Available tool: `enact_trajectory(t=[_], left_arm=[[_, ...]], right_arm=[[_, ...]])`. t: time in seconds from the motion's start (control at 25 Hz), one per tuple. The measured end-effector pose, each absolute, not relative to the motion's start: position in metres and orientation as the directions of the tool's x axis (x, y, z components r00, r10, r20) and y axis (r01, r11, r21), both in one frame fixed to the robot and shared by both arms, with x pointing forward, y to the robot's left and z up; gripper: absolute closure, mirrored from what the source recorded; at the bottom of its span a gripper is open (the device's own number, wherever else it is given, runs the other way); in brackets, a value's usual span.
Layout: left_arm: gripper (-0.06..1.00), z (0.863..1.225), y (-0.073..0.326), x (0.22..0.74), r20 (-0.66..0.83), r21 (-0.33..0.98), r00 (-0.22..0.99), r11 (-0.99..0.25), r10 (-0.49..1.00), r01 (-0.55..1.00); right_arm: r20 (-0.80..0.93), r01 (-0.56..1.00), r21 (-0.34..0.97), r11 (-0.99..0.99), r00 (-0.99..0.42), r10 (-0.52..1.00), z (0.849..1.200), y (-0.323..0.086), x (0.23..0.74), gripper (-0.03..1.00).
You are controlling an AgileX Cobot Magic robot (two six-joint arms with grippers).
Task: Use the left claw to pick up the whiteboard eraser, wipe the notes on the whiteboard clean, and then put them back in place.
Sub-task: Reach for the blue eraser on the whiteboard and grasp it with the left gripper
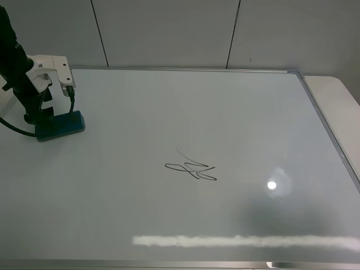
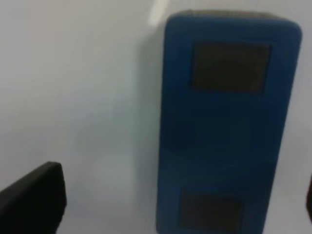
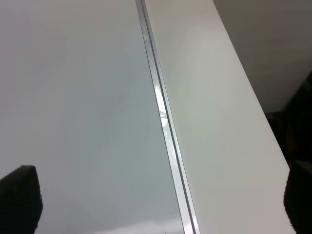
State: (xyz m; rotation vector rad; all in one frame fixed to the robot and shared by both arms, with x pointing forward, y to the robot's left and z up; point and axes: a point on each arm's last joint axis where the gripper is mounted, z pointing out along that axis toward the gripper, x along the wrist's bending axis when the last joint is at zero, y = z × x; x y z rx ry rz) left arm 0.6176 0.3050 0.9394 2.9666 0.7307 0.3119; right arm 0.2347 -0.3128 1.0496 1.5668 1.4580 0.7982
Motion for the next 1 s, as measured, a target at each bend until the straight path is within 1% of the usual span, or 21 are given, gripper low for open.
enact_trajectory(t=[0.28, 0.68, 0.84, 1.0], left_arm=[[-0.05, 0.921, 0.302, 0.62, 0.154, 0.074, 0.888, -0.901, 0.433, 0.427], [-0.05, 0.92, 0.301, 0.622, 0.198, 0.023, 0.907, -0.927, 0.372, 0.375], [-0.05, 0.919, 0.302, 0.622, 0.193, 0.016, 0.904, -0.922, 0.381, 0.386], [-0.05, 0.911, 0.302, 0.622, 0.171, 0.006, 0.904, -0.918, 0.391, 0.396]], right_arm=[[-0.086, 0.46, 0.888, 0.02, 0.124, 0.989, 1.05, -0.313, 0.235, -0.02], [-0.086, 0.46, 0.888, 0.02, 0.124, 0.989, 1.05, -0.313, 0.235, -0.02], [-0.086, 0.46, 0.888, 0.02, 0.124, 0.989, 1.05, -0.313, 0.235, -0.02], [-0.086, 0.46, 0.888, 0.02, 0.124, 0.989, 1.05, -0.313, 0.235, -0.02]])
